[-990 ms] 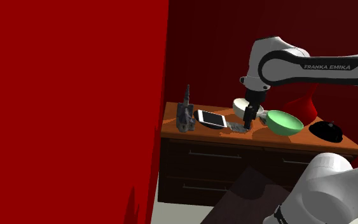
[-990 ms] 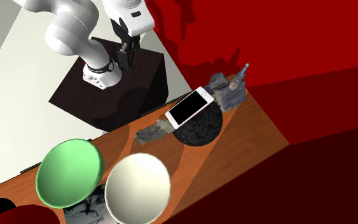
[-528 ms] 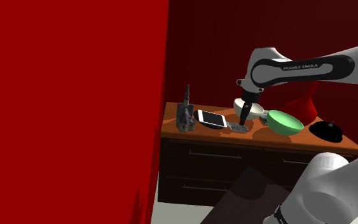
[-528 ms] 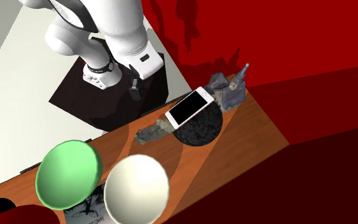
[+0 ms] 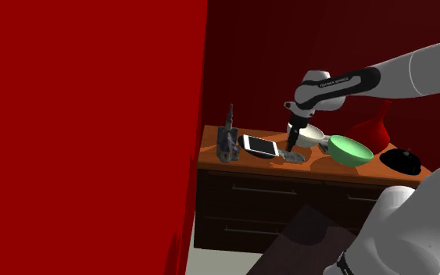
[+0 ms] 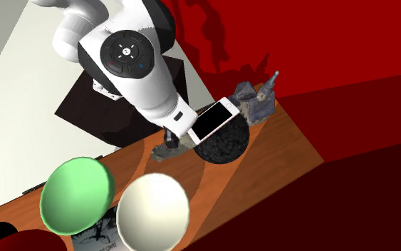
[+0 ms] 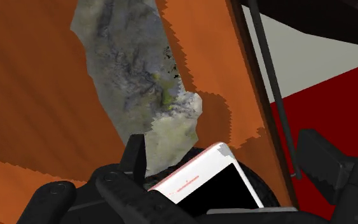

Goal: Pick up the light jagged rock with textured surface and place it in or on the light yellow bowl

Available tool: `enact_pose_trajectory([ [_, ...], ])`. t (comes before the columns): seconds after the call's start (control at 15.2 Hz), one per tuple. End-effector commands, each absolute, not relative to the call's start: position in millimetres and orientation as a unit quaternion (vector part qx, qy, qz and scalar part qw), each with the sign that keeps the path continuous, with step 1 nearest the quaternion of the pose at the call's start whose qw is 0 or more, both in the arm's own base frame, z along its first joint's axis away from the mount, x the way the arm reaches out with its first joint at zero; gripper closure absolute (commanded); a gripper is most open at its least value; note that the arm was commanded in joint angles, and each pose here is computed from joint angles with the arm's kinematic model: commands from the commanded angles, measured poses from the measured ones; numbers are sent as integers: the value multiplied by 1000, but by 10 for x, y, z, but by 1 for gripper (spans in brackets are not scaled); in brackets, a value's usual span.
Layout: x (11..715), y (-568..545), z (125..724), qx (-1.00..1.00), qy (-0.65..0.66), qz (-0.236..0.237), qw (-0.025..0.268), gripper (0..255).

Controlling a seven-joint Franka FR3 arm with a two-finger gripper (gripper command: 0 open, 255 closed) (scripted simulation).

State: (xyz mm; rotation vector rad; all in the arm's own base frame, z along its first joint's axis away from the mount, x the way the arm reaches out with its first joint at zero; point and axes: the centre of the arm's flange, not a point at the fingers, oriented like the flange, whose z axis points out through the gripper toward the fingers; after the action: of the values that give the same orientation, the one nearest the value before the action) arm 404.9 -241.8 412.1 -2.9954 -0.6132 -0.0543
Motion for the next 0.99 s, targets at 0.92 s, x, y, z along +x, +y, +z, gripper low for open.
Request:
enact_pose_trajectory([
  [0.92, 4384, -2707, 3473, -969, -235, -41, 57, 0],
])
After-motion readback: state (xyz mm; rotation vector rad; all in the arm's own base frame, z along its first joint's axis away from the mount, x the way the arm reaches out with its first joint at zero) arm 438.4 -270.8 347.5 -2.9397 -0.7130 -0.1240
